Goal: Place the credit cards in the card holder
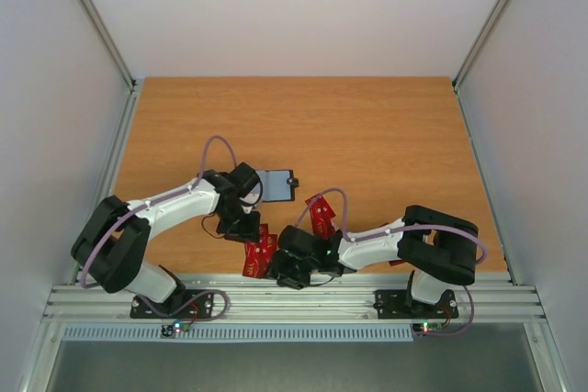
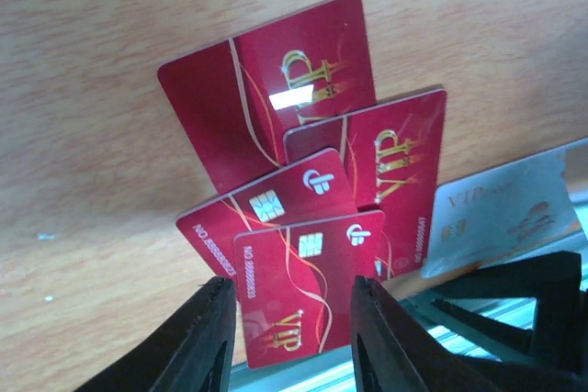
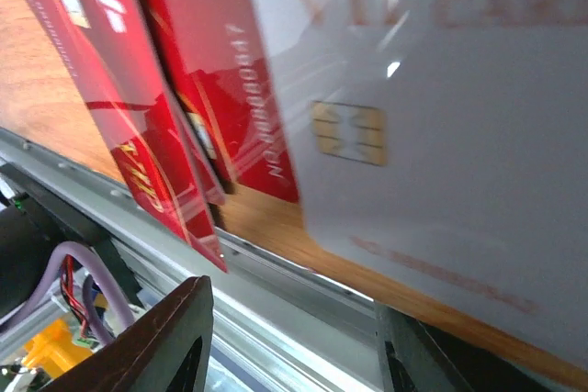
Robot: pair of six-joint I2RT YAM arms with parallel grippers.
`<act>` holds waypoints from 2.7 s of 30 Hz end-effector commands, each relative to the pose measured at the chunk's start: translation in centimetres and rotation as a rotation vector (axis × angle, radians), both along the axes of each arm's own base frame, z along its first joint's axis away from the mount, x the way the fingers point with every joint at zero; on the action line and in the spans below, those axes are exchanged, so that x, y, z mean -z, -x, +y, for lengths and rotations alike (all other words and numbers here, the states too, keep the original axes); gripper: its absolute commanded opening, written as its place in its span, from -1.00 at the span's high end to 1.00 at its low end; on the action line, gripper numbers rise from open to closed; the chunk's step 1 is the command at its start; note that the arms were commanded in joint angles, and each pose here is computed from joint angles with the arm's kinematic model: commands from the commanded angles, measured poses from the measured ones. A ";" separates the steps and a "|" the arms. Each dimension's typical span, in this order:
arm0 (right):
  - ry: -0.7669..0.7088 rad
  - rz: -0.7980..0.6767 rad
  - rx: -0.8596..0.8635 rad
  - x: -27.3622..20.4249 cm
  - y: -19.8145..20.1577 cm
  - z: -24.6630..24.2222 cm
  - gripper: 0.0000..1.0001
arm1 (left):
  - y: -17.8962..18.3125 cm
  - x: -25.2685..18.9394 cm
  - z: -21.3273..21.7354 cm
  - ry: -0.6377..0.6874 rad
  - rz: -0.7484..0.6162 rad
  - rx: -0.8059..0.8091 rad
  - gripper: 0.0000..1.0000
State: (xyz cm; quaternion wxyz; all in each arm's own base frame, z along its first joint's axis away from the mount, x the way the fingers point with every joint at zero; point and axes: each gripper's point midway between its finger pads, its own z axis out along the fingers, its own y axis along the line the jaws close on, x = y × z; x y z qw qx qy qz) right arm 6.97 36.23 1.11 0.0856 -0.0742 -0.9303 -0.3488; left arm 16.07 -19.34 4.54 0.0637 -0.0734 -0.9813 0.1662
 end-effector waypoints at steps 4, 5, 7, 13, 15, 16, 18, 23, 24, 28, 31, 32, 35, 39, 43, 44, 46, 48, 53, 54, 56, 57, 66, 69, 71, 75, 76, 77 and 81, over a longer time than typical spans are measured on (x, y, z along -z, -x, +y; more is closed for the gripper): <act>-0.035 -0.072 0.061 -0.4 -1.0 2.4 0.01 | -0.9 1.6 -0.2 -0.006 -0.001 0.073 0.28; -0.036 -0.075 0.064 -0.3 -1.1 2.4 0.01 | -0.8 1.9 -0.2 -0.008 0.012 0.071 0.30; -0.037 -0.078 0.068 0.0 -1.1 2.5 0.01 | -0.5 2.3 -0.2 -0.006 0.025 0.065 0.31; -0.068 -0.091 0.067 0.0 -1.0 3.4 0.00 | 0.3 3.1 -0.1 -0.011 0.074 0.041 0.33; -0.071 -0.098 0.069 0.1 -1.1 3.6 -0.01 | 0.5 3.3 -0.1 -0.009 0.086 0.033 0.35; -0.069 -0.101 0.073 0.2 -1.2 3.6 -0.01 | 0.7 3.4 -0.1 -0.005 0.095 0.029 0.36; -0.067 -0.104 0.083 0.5 -1.3 3.5 -0.01 | 1.0 3.5 -0.1 0.003 0.110 0.020 0.36; -0.089 -0.108 0.101 1.0 -1.6 3.7 -0.02 | 1.4 3.2 0.0 0.005 0.123 -0.001 0.37; -0.091 -0.108 0.105 1.1 -1.6 3.6 -0.01 | 1.4 3.2 -0.1 0.007 0.123 -0.003 0.37; -0.103 -0.112 0.120 1.1 -1.8 3.6 0.00 | 1.5 3.1 -0.1 0.009 0.127 -0.004 0.38; -0.105 -0.117 0.127 1.2 -2.0 3.5 0.02 | 1.6 3.1 0.0 0.008 0.130 -0.008 0.38; -0.106 -0.116 0.127 1.3 -2.0 3.5 0.04 | 1.6 3.1 0.0 0.007 0.130 -0.008 0.38; -0.109 -0.112 0.126 1.4 -2.0 3.6 0.11 | 1.6 3.1 0.1 0.004 0.124 -0.010 0.38; -0.103 -0.108 0.132 1.5 -2.0 3.4 0.29 | 1.6 3.2 0.1 0.003 0.124 -0.014 0.39; -0.091 -0.103 0.137 1.6 -2.1 3.2 0.43 | 1.6 3.3 0.1 0.001 0.127 -0.017 0.39; -0.090 -0.101 0.136 1.7 -2.1 3.1 0.47 | 1.6 3.3 0.1 0.001 0.127 -0.018 0.39; -0.090 -0.099 0.136 1.7 -2.1 3.2 0.53 | 1.6 3.4 0.2 -0.002 0.130 -0.020 0.39; -0.092 -0.096 0.133 1.8 -2.1 3.2 0.59 | 1.6 3.4 0.1 -0.001 0.127 -0.021 0.39; -0.099 -0.095 0.127 1.5 -2.0 3.3 0.81 | 1.5 3.0 0.0 0.013 0.119 -0.031 0.39; -0.101 -0.096 0.126 1.4 -2.0 3.3 0.85 | 1.5 2.9 0.0 0.016 0.113 -0.034 0.40; -0.106 -0.095 0.118 1.1 -2.0 3.4 0.89 | 1.4 2.5 0.0 0.024 0.098 -0.040 0.40; -0.114 -0.096 0.111 0.8 -1.9 3.6 0.91 | 1.3 2.2 0.0 0.024 0.087 -0.046 0.40; -0.100 -0.126 0.050 -1.3 -2.1 3.5 0.98 | -2.4 -2.6 0.5 0.012 -0.126 -0.033 0.28; -0.105 -0.151 0.017 -2.8 -2.7 3.5 0.98 | -3.9 -5.5 0.3 0.036 -0.219 -0.009 0.07; -0.116 -0.158 -0.013 -3.9 -3.0 3.5 0.97 | -4.7 -7.3 0.6 0.040 -0.282 0.000 0.02; -0.114 -0.179 -0.088 -6.4 -3.9 3.0 0.98 | -5.8 -11.0 0.9 0.066 -0.380 0.010 -0.10; -0.113 -0.184 -0.109 -7.1 -4.1 2.9 0.97 | -6.0 -11.8 1.2 0.063 -0.399 0.011 -0.14; -0.122 -0.199 -0.134 -8.0 -4.4 2.7 0.98 | -6.2 -12.5 1.3 0.064 -0.421 0.014 -0.17; -0.163 -0.212 -0.167 -10.9 -6.1 1.9 0.97 | -7.0 -15.1 1.9 0.058 -0.486 0.000 -0.28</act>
